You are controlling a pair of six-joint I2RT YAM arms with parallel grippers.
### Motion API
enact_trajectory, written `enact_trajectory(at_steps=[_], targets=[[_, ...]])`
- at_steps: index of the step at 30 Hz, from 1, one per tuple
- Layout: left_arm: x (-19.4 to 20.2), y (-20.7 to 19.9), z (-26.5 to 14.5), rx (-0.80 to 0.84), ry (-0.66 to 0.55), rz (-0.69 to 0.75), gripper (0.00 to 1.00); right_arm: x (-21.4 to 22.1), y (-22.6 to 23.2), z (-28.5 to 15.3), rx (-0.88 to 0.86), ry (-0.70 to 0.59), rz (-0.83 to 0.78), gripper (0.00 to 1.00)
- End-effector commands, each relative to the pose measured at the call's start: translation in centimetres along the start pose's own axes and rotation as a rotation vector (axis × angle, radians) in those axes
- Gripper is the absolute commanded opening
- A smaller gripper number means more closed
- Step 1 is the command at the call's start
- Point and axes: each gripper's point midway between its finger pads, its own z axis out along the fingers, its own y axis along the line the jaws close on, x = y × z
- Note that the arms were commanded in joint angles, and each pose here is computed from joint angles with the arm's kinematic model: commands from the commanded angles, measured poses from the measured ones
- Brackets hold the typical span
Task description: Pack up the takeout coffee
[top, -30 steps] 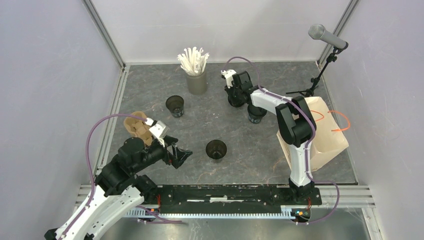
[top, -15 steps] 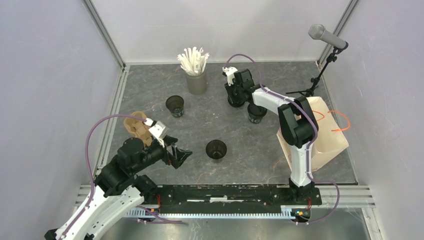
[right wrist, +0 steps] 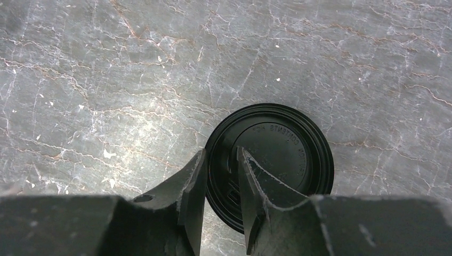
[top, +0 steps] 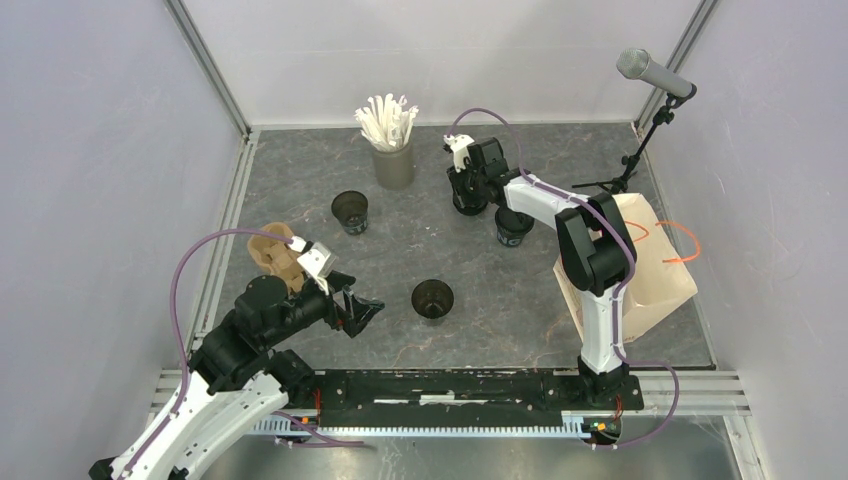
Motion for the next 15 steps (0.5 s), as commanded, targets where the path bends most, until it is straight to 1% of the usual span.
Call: enact_trajectory(at_steps=[1, 7, 15], targets=[[-1.3, 0.1, -0.3, -0.005, -0.047, 0.055, 0.96, -2.9, 0.1, -0.3, -0.011, -0.064, 0.008, 0.31], [-1.4, 0.2, -0.3, -0.008, -0.047, 0.059, 0.95, -3.8, 0.2, -1.3, -0.003, -0.098, 0.007, 0.30], [-1.3, 0.2, -0.2, -0.007, -0.043, 0.059, 0.96, -2.1, 0.4, 0.3, -0.023, -0.045, 0.012, 0.30]])
